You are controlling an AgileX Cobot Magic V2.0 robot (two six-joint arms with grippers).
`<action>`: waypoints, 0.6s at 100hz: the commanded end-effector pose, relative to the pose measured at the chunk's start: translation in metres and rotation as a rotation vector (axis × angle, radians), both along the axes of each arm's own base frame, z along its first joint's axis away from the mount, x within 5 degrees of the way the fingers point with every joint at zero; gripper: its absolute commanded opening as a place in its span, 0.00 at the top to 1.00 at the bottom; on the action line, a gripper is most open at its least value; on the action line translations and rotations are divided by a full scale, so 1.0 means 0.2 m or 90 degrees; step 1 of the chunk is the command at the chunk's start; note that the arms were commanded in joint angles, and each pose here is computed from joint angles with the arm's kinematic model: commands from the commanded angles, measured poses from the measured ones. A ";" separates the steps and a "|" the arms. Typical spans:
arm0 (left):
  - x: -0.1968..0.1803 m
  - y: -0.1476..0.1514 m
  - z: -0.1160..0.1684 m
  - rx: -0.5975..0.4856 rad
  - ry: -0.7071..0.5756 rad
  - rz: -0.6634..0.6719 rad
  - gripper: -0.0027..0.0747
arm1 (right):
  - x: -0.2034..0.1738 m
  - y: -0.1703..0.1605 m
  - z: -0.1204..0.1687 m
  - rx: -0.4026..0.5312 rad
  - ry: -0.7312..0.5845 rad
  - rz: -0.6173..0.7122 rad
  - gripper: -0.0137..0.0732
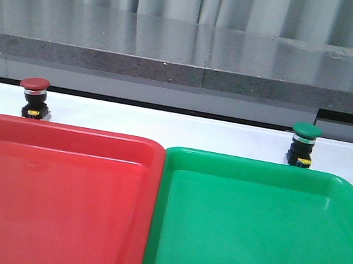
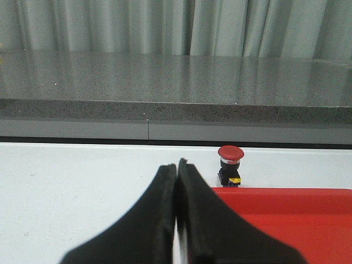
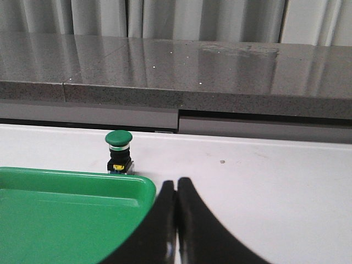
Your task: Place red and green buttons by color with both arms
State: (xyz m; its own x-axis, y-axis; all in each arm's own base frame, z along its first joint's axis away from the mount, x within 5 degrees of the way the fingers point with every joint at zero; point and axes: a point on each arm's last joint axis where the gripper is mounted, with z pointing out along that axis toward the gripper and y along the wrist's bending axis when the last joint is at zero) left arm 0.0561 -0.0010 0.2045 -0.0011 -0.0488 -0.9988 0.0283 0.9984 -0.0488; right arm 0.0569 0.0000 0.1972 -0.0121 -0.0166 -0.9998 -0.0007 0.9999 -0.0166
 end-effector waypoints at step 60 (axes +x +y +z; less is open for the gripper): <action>-0.01 0.00 0.28 -0.007 -0.046 0.004 0.99 | -0.01 0.00 0.07 -0.005 -0.077 -0.001 0.91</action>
State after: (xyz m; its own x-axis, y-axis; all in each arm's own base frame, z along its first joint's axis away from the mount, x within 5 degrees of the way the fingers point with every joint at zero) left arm 0.0542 -0.0001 0.2247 0.0007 -0.0500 -0.9987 0.0193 0.9986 -0.0500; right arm 0.0569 0.0000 0.1972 -0.0121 -0.0166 -0.9998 -0.0007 0.9999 -0.0166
